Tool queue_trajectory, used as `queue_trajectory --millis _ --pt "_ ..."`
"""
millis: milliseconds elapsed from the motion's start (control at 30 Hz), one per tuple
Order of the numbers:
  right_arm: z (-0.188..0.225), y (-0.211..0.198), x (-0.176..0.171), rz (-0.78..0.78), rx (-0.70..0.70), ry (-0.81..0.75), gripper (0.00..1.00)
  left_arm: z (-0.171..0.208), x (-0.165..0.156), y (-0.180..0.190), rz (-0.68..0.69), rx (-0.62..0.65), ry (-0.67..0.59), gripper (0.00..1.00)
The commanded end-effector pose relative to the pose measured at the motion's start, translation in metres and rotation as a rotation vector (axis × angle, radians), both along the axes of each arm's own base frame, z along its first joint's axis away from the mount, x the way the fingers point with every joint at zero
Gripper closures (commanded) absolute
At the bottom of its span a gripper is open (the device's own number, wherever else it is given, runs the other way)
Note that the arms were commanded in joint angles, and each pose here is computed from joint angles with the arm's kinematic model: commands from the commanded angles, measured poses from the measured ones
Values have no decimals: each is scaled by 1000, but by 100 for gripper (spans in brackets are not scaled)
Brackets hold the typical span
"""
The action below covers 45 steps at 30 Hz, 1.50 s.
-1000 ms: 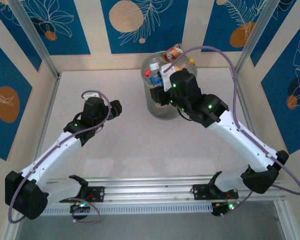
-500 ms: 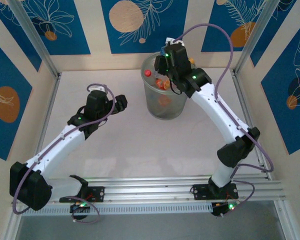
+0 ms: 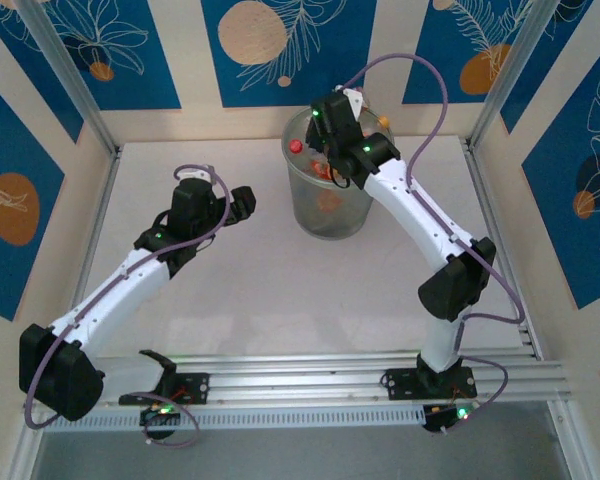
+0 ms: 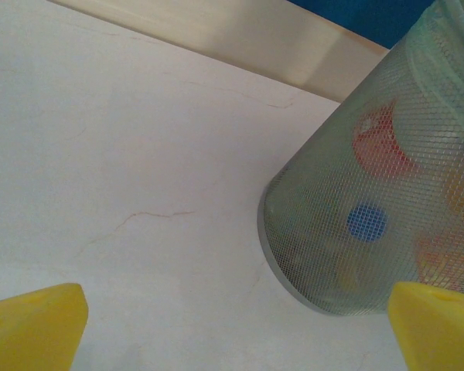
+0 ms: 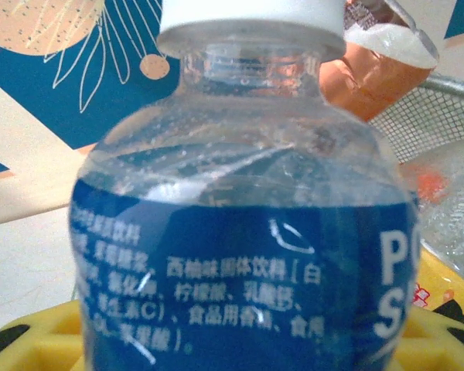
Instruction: Put the plastic bottles in the bin
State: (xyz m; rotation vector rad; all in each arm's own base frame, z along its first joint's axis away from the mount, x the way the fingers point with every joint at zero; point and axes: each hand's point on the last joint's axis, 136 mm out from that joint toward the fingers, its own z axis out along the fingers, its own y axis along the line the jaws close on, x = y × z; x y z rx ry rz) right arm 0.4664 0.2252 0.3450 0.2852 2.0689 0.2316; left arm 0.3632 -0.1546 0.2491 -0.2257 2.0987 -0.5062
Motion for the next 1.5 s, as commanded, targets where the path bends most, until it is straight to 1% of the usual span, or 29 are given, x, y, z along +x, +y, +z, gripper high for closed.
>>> queue_trajectory --millis 0,233,300,333,467,533,633,767,967,1067,1267,1467 --pt "-5 -7 2 -69 44 13 48 14 5 1 1 -11 -40 1" --pt "-26 -5 2 -96 76 68 45 11 6 -1 -4 -24 -35 0" --pt "-32 -4 2 -103 89 86 40 11 6 -1 -4 -26 -35 1" --pt "-36 -3 1 -107 98 95 39 11 6 -2 -3 -28 -34 1" --pt "-41 -2 0 -106 106 112 26 12 6 -2 -8 -27 -35 0" --pt "-37 -5 -1 -113 96 109 20 11 6 -2 -9 -24 -34 1" --pt "-22 -13 -4 -120 72 83 14 10 6 -2 -7 -20 -31 0" --pt "1 -30 -12 -148 36 40 11 11 7 -2 -4 -20 -35 0" --pt "29 -46 -19 -151 -18 -20 11 11 10 -3 -6 -17 -36 0" --pt "40 -46 -18 -119 -39 -39 13 11 11 -4 -8 -19 -35 0" --pt "45 -27 -12 19 -64 -38 27 12 11 -4 -6 -17 -37 0" --pt "20 -5 -7 136 -120 38 41 10 11 -3 -5 -12 -33 0"
